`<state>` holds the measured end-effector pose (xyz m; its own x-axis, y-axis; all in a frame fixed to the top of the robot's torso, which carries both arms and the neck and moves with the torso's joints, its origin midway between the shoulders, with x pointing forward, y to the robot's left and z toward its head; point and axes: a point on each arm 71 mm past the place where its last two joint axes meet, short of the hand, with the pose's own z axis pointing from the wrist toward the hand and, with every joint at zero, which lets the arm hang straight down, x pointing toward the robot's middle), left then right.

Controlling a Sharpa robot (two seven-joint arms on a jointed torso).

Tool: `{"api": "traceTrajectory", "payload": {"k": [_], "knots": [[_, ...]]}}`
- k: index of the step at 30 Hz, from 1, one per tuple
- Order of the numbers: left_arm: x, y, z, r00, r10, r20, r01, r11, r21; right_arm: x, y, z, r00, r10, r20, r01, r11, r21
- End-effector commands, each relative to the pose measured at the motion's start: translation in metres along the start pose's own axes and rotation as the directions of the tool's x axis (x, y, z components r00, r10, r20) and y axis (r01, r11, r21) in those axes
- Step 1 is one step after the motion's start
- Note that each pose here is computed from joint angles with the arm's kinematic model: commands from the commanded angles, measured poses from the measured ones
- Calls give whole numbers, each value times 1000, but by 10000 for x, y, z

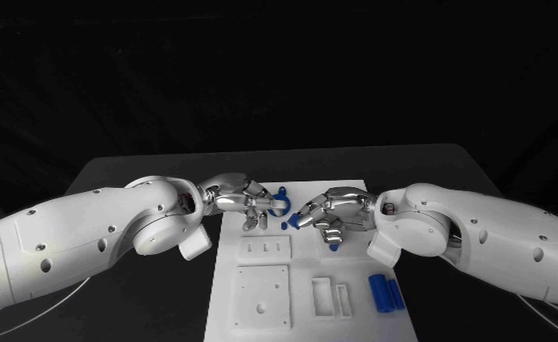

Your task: Assemble the parts on the task board

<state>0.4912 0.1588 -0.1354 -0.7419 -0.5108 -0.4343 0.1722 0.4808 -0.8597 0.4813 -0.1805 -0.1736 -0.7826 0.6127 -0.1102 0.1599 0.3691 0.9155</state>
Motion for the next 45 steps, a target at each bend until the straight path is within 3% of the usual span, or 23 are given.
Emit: {"api": "traceTrajectory", "payload": {"k": [1, 23, 45], "knots": [[60, -17, 23, 997, 49, -56, -50, 999, -9, 32, 8, 13, 1000, 10, -16, -10, 1000, 5], [160, -63, 91, 992, 41, -118, -42, 999, -10, 107, 21, 71, 1000, -7, -31, 7, 1000, 14], [178, -55, 104, 987, -67, -149, 63, 998, -29, 163, 5, 102, 998, -48, -34, 49, 998, 26]]}}
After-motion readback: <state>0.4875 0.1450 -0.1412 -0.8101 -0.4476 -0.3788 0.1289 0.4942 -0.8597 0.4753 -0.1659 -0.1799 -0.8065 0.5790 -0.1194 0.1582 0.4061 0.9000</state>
